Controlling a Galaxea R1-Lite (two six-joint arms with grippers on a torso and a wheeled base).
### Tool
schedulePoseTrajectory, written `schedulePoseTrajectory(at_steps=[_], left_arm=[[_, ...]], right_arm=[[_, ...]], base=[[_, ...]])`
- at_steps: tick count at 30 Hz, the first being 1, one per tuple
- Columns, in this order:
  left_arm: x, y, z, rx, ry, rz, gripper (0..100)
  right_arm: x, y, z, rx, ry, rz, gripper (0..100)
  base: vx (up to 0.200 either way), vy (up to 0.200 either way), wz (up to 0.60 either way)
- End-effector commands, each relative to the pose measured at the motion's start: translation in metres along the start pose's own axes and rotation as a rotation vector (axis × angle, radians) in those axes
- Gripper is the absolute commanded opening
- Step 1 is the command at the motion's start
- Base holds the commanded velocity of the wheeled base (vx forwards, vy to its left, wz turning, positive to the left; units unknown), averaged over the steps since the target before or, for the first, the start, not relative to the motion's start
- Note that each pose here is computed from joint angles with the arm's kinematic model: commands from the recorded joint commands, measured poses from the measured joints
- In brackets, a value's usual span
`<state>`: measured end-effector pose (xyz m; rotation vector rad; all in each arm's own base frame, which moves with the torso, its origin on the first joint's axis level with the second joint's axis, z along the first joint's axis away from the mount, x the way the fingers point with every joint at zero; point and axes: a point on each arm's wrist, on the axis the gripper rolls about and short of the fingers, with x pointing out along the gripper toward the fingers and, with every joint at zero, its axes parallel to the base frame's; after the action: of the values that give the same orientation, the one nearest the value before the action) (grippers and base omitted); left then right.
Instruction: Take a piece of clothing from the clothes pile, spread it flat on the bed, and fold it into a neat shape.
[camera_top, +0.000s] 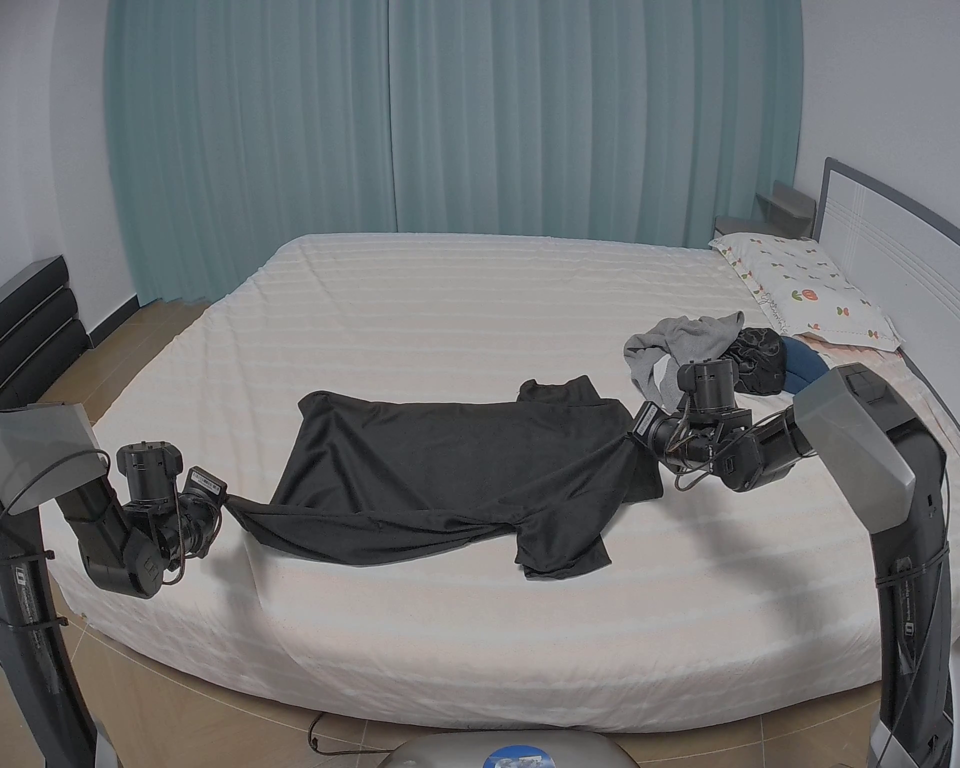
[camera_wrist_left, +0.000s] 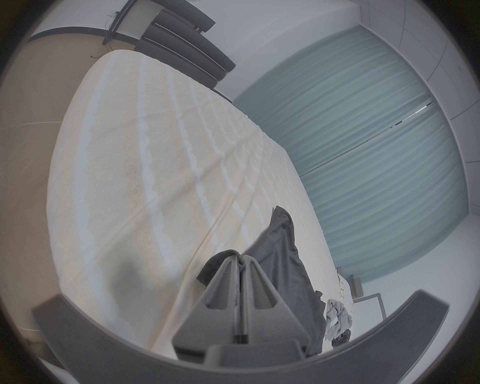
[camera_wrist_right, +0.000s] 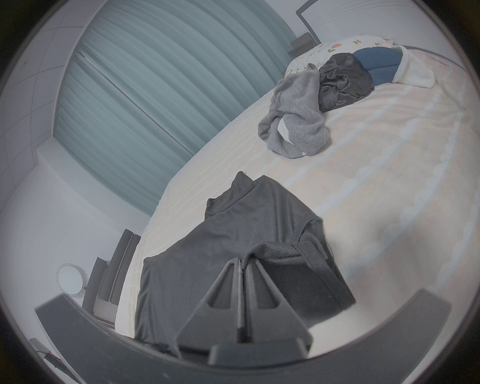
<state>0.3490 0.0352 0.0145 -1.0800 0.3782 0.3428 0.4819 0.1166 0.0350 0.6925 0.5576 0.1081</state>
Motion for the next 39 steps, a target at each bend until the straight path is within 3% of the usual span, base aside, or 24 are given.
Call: schedulePoseTrajectory(at_steps=[1, 3, 4, 10, 19, 26, 39], left_arm=[[0.008, 0.013, -0.004, -0.007, 0.009, 0.033, 0], [0.008, 0.014, -0.004, -0.007, 0.010, 0.034, 0], [0.008, 0.015, -0.005, -0.006, 0.014, 0.039, 0], [0.009, 0.017, -0.006, -0.007, 0.016, 0.046, 0], [0.008, 0.019, -0.007, -0.005, 0.019, 0.051, 0], [0.006, 0.020, -0.007, -0.005, 0.025, 0.055, 0], [0.006, 0.020, -0.008, -0.005, 0.025, 0.057, 0]], right_arm=[[0.034, -0.014, -0.023, -0.005, 0.008, -0.024, 0], [0.035, -0.014, -0.023, -0.005, 0.005, -0.023, 0], [0.038, -0.015, -0.023, -0.006, 0.002, -0.022, 100], [0.035, -0.017, -0.023, -0.004, 0.010, -0.031, 100], [-0.023, -0.004, 0.000, 0.010, 0.048, -0.017, 100], [-0.073, -0.011, -0.029, 0.020, 0.288, 0.041, 100], [-0.066, -0.016, -0.084, 0.008, 0.437, 0.001, 100]], base=[[0.000, 0.000, 0.00], [0.000, 0.000, 0.00], [0.000, 0.000, 0.00], [0.000, 0.000, 0.00], [0.000, 0.000, 0.00], [0.000, 0.000, 0.00], [0.000, 0.000, 0.00]])
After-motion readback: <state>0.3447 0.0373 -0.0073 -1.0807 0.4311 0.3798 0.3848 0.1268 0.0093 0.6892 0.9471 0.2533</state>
